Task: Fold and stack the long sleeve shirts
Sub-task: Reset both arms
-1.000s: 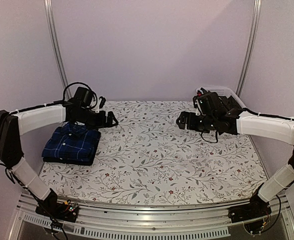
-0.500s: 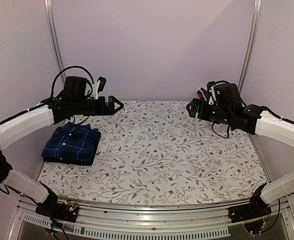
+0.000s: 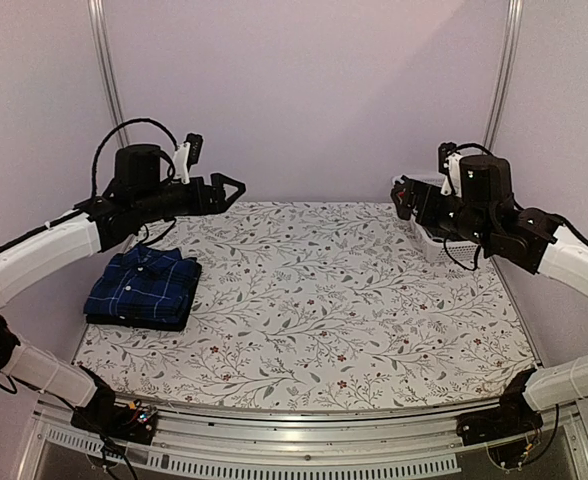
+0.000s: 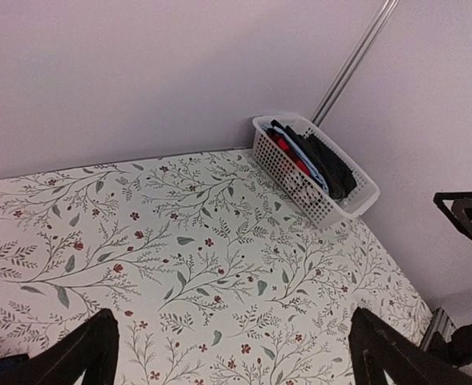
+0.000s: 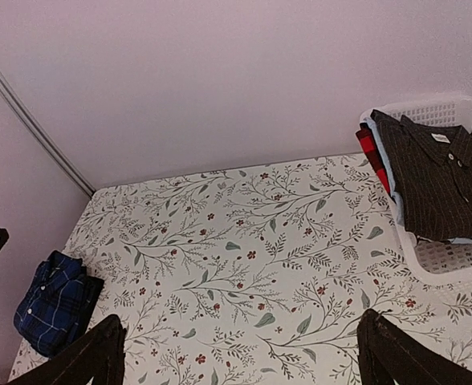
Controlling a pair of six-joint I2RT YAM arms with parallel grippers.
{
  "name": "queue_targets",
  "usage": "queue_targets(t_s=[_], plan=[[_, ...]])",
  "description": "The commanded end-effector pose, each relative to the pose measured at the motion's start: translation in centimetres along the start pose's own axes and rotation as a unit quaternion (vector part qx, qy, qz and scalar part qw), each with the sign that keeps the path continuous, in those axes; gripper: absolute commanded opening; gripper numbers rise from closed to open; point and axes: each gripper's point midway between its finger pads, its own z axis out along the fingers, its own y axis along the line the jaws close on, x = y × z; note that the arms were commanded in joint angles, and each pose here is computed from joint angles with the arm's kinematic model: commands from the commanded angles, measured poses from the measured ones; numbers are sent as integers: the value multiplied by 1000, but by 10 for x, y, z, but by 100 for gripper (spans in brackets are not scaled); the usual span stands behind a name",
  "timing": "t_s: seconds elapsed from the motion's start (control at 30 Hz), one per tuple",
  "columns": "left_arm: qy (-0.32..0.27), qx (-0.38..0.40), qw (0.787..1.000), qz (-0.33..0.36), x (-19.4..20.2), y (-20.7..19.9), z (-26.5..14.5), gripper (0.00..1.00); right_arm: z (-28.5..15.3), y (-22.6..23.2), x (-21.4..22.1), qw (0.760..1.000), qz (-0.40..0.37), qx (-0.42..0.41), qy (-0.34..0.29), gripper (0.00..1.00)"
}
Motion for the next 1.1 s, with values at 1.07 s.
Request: queue_targets(t_s=[1.07], plan=[[-25, -16, 1000, 9, -7, 3, -4, 100, -16, -7, -28, 998, -22, 18, -54, 99]])
